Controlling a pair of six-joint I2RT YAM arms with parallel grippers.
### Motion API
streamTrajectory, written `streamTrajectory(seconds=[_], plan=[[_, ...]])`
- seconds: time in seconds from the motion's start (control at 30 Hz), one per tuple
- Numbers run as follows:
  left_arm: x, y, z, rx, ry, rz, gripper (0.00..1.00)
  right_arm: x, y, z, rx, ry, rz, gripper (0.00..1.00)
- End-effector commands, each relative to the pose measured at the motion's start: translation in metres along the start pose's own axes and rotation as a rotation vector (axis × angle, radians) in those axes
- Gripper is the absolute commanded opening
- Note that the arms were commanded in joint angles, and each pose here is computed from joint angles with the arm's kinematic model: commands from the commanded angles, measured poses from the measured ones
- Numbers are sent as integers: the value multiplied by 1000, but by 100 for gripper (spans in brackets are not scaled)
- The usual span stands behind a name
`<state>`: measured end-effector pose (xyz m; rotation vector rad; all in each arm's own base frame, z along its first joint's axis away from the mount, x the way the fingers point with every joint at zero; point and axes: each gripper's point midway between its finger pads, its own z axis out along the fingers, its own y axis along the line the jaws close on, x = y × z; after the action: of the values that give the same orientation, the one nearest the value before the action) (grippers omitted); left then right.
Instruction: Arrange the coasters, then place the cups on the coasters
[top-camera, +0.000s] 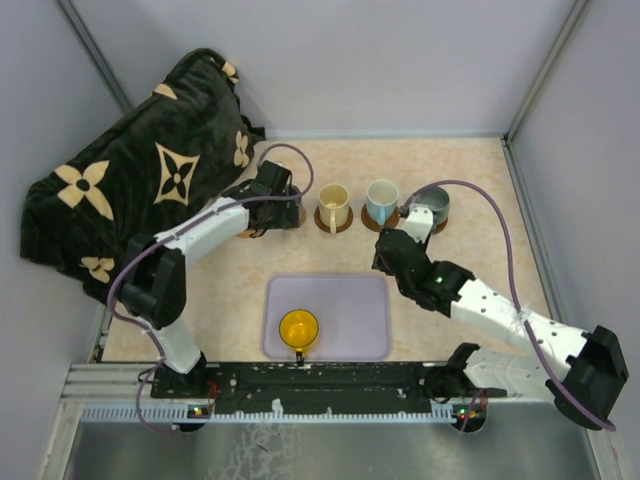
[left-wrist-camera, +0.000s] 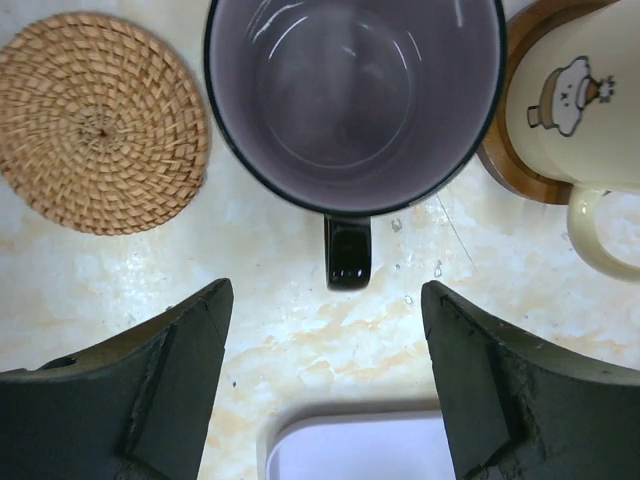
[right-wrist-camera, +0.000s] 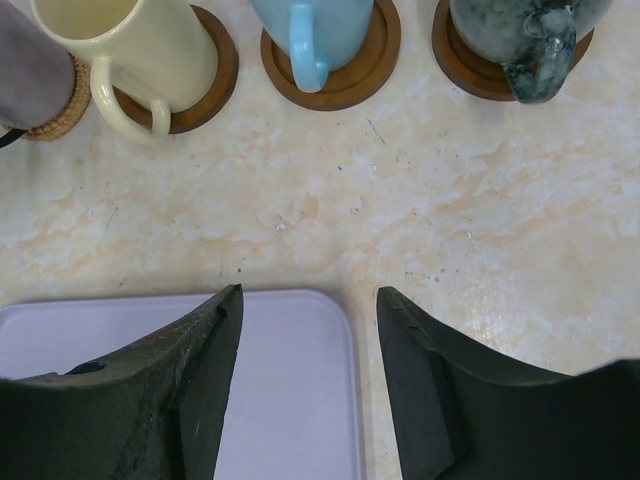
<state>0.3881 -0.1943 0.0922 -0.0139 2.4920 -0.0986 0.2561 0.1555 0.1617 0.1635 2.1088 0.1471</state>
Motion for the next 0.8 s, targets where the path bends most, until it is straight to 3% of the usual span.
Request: streamTrajectory(seconds=[0.0, 0.33, 0.77], plan=[[-6, 8, -24, -4, -43, 1, 82, -19, 15, -2, -34, -50, 39, 57], [19, 13, -12, -19, 7, -2, 83, -22, 17, -3, -44, -53, 40, 57], [13, 19, 4, -77, -30, -14, 83, -17, 11, -6, -44, -50, 50, 56]])
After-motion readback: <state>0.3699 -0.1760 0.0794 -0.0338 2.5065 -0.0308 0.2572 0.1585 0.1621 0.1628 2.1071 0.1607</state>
